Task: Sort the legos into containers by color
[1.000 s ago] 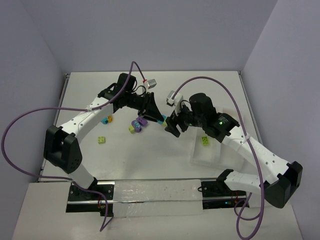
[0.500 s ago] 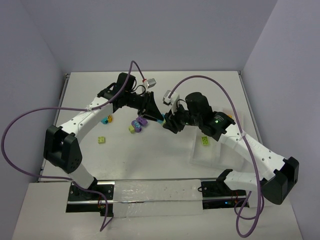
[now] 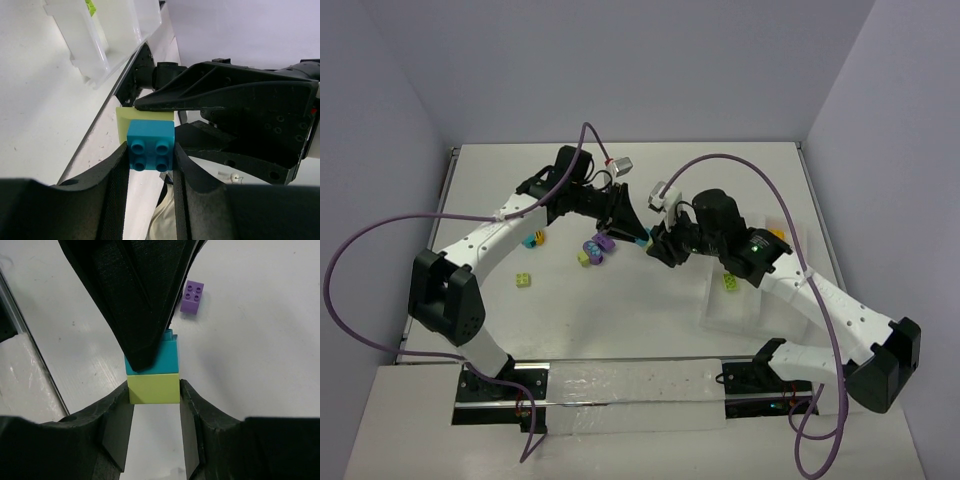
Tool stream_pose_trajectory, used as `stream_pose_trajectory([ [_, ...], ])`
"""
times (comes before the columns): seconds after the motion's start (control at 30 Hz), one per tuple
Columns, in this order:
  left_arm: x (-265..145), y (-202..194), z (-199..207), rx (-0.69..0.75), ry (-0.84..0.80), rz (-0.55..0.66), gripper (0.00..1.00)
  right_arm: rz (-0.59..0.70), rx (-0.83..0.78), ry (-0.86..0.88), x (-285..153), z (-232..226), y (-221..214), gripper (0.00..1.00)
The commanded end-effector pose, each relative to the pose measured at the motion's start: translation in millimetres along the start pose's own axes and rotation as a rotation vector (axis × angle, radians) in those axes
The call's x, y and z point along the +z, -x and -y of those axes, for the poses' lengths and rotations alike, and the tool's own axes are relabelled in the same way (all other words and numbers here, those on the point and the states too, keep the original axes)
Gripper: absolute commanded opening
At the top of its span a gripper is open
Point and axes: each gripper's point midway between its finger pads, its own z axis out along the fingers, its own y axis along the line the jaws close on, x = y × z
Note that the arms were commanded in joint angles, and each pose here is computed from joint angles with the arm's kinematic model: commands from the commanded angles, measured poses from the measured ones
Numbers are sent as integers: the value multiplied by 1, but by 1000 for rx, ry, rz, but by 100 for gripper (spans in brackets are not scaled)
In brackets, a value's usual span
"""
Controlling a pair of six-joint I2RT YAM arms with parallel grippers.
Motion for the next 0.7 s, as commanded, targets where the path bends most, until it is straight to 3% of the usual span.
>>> stream_pose_trajectory([
  [0.0,-9,14,-4,66,58,52,0,53,63,-215,-27,29,-8,0],
  [0.2,-6,27,-6,60,53,65,0,49,195,-363,-60,40,-34,0],
  [0.33,5,34,-1,82,54,62,0,58,386,-635,-90,72,-51,0],
  [0.43,30,37,9,106,51,33,0,71,676,-856,-116,100,-75,0],
  [0.67,83,61,11,120,65,9,0,-61,1112,-954,-126,108,-135,0],
])
